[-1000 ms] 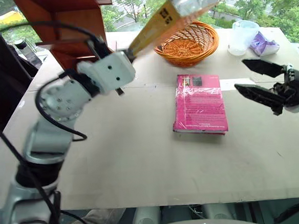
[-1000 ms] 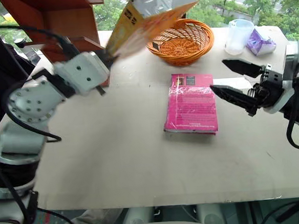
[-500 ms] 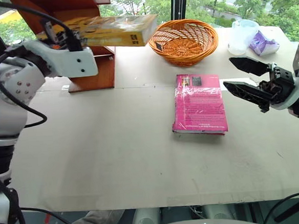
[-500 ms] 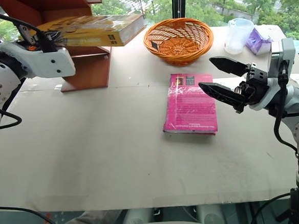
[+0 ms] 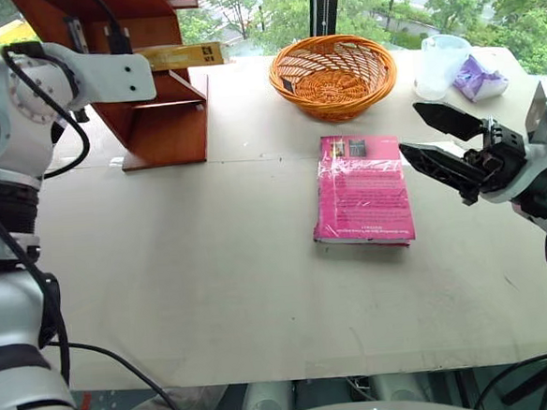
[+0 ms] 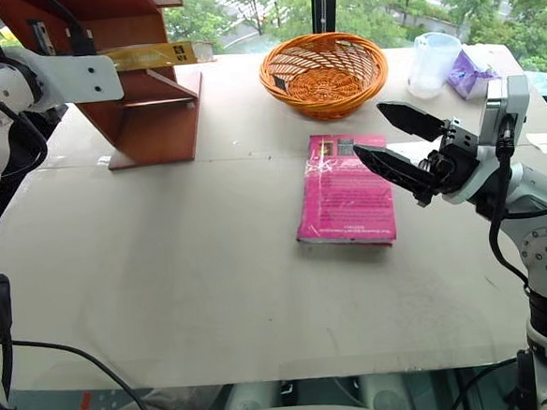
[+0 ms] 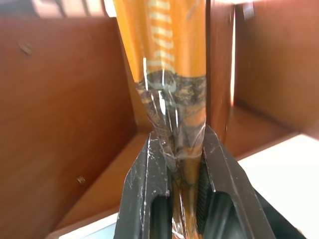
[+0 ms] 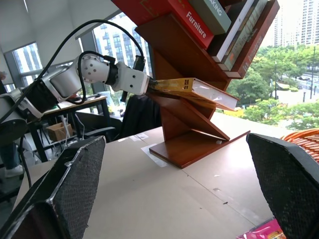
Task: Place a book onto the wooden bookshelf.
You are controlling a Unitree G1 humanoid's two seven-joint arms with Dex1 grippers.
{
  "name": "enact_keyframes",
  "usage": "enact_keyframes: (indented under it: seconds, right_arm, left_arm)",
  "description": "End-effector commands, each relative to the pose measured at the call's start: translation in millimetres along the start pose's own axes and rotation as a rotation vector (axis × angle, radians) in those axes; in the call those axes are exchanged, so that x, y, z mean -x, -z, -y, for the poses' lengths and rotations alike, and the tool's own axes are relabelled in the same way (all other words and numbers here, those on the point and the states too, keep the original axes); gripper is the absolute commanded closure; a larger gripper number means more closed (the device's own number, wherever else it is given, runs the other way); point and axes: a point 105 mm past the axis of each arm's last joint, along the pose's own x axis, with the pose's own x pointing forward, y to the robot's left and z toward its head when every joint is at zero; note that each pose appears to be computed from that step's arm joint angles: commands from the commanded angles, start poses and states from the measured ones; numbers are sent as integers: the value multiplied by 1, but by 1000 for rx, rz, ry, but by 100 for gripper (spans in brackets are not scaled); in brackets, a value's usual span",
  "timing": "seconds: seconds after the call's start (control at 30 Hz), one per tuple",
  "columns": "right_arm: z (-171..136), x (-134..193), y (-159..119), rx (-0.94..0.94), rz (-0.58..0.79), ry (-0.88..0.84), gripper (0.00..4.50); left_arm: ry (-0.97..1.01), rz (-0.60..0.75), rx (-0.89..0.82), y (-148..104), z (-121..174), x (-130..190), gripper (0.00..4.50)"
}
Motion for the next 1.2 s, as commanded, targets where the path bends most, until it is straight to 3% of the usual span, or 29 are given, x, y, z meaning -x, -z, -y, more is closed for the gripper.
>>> enact_keyframes:
  seconds: [0.03,0.2,0.23,0.27,0.47,0.5,0.67,0.9,1.03,1.13,1.2]
  right_arm:
    - [-4,4,-16,75,35,8,0]
    - [-4,4,-18,85,32,6,0]
    - [-3,4,-18,88,31,5,0]
    - [-3,4,-18,90,31,5,0]
    - [2,4,-21,104,46,23,0]
    - [2,4,-20,104,46,25,0]
    - [2,10,-13,95,5,41,0]
    - [5,65,41,64,-257,137,0]
    - [16,104,75,78,-385,240,0]
    - [24,128,91,85,-412,337,0]
    - [25,137,98,92,-425,378,0]
  left_arm:
    - [-35,-69,14,20,-15,5,450]
    - [-19,-110,46,32,-10,1,450]
    - [-19,-113,49,32,-10,1,349]
    - [-18,-116,56,33,-9,1,321]
    - [-45,-146,110,40,-9,6,21]
    - [-55,-146,113,41,-10,8,6]
    - [-93,-108,156,38,-23,33,6]
    - [-160,117,424,15,-46,85,6]
    - [19,479,831,-57,-17,94,6]
    - [292,702,1039,-117,37,108,6]
    - [364,737,1103,-139,74,111,6]
